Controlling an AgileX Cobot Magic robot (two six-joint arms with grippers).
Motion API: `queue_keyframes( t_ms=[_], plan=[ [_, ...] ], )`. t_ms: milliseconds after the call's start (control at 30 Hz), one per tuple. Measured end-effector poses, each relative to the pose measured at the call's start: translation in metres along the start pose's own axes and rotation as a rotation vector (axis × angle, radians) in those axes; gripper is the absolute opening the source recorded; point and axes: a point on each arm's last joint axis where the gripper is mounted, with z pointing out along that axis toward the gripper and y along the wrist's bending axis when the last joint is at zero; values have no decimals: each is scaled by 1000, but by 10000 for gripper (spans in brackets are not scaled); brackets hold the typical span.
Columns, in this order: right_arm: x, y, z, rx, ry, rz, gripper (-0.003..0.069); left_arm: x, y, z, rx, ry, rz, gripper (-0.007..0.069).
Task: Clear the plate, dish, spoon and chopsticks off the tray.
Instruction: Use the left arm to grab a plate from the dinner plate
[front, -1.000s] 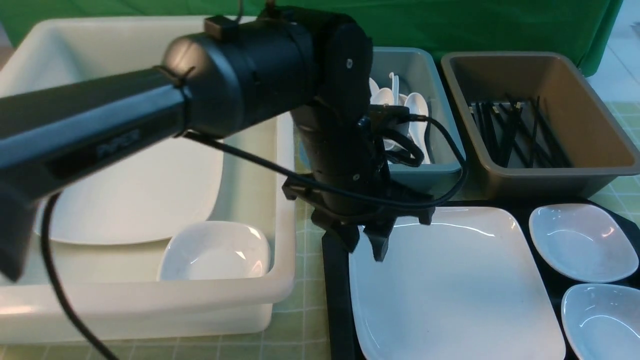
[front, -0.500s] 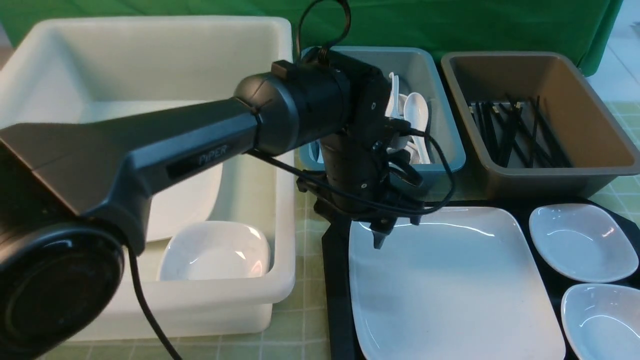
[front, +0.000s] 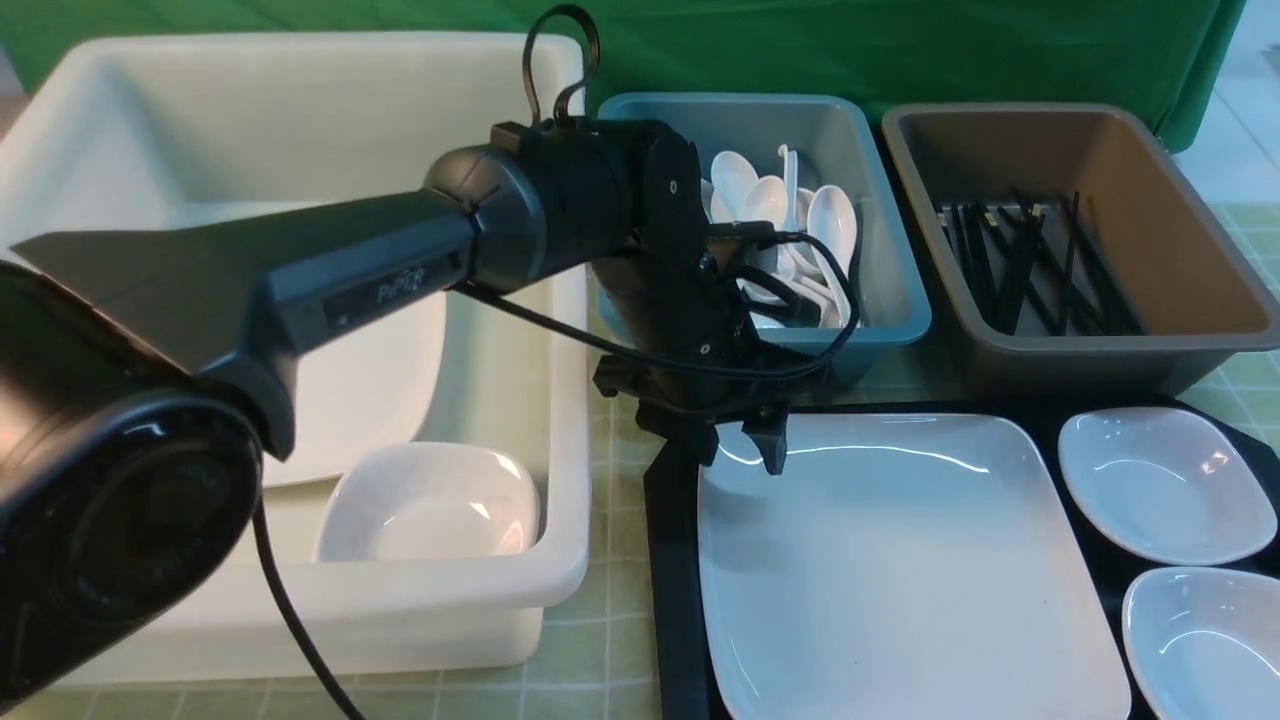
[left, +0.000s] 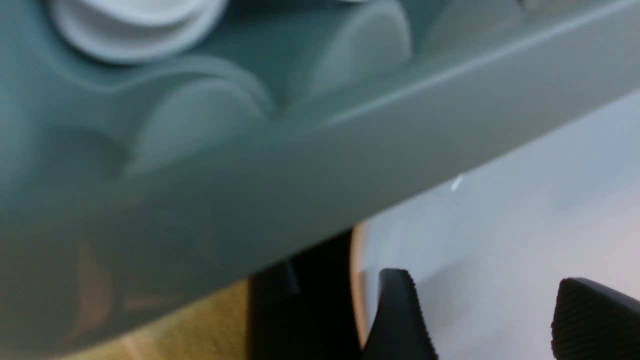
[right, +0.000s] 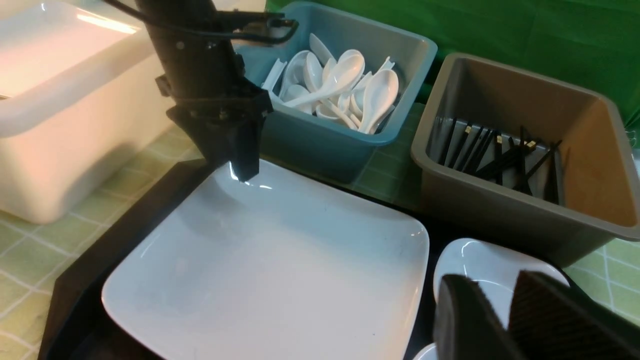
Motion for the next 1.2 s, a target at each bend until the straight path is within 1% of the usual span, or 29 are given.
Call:
queue_keyframes(
  t_ms=[167, 400, 700, 900, 1200],
  plan=[
    [0, 0, 0, 0, 0, 0, 145, 1, 1, 2, -7, 8, 15, 378],
    [0, 0, 0, 0, 0, 0, 145, 0, 6, 2, -71, 3, 64, 378],
    [0, 0, 0, 0, 0, 0, 151, 0, 7, 6, -78, 4, 69, 378],
    [0, 0, 0, 0, 0, 0, 159, 2, 7, 22, -45, 32, 51, 378],
    [0, 0, 0, 0, 0, 0, 165, 5, 4, 27, 13, 59, 36, 378]
  ],
)
